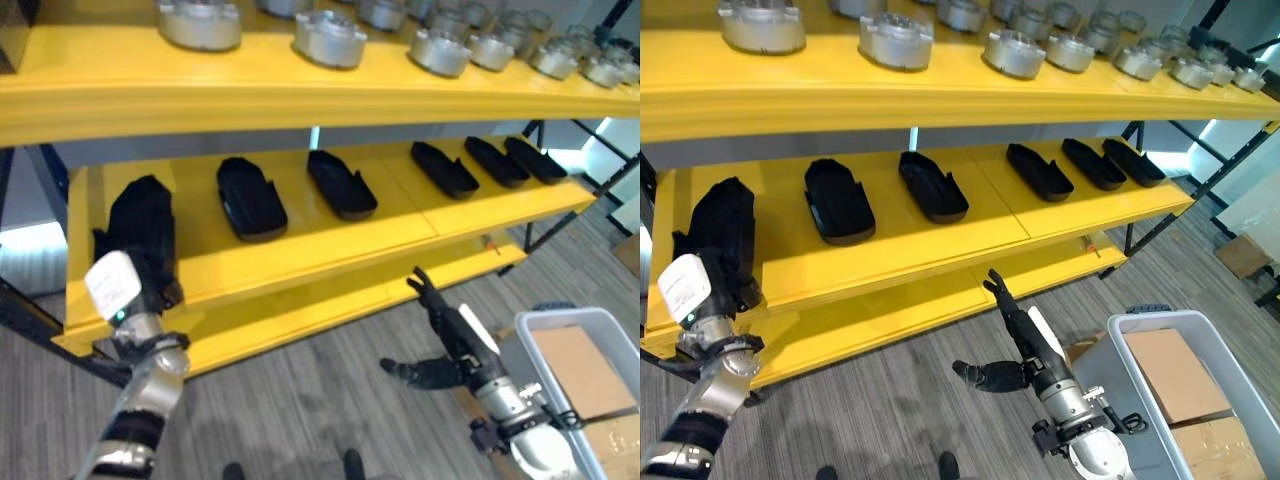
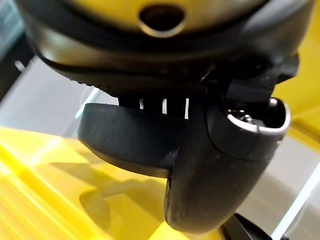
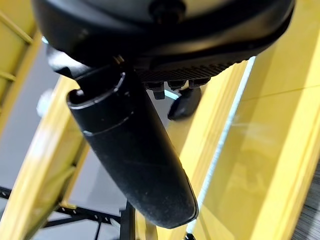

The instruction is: Move parts from the plastic box to the shelf.

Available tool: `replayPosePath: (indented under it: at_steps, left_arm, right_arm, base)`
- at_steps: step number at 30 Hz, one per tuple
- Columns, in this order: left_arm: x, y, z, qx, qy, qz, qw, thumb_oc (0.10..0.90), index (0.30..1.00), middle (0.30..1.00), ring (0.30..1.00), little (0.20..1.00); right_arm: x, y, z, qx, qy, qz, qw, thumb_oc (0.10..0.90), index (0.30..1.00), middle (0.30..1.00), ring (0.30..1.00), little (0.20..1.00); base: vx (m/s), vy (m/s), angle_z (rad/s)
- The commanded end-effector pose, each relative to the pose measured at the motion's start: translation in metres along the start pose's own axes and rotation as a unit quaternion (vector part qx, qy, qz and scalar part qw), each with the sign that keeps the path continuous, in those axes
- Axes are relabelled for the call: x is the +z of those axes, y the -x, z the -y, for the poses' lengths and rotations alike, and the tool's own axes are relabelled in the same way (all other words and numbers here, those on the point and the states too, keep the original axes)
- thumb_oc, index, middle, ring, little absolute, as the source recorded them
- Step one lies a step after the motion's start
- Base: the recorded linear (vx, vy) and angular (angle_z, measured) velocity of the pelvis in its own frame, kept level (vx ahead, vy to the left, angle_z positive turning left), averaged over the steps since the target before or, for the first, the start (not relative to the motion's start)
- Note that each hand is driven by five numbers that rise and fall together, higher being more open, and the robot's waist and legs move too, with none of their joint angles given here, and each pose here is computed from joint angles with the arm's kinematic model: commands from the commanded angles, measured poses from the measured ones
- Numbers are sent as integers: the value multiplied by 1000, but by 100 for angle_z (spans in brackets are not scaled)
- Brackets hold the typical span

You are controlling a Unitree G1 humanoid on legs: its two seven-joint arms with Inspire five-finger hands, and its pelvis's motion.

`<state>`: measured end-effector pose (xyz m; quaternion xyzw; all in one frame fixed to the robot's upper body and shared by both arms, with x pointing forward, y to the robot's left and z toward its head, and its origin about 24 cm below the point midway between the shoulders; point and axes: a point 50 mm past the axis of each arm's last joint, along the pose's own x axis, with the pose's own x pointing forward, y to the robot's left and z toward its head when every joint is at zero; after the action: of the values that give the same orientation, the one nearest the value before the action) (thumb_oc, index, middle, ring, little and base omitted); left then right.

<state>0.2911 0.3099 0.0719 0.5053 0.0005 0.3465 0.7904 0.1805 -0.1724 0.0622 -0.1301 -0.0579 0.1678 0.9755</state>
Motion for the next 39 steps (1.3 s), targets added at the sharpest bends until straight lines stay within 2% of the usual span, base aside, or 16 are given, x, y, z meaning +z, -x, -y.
replayPosePath:
  at_steps: [1,5,14,32,39]
  left_arm:
    - [84,-75,-71,173,87,99,976,400,300,300,300,300]
    - [102,-91,-86,197,95,106,970,400,300,300,300,300]
    - [109,-111,-103,217,98,83,968,400,300,300,300,300]
    - [104,-125,-120,228,96,53,967,400,300,300,300,300]
    - [112,-126,-123,221,69,78,970,400,300,300,300,300]
  right_arm:
    - [62,-24,21,-7,28,179,983,900,1000,1000,1000,1000]
    - [69,-29,21,0,23,201,979,900,1000,1000,1000,1000]
    - [75,-29,19,6,13,217,976,900,1000,1000,1000,1000]
    - [78,-30,17,26,12,221,975,900,1000,1000,1000,1000]
    - [80,-33,14,40,3,226,973,900,1000,1000,1000,1000]
  base:
    - [-176,-27,6]
    - [-147,-35,9]
    - [-25,-23,6]
    - [2,0,1]
    - [4,1,2]
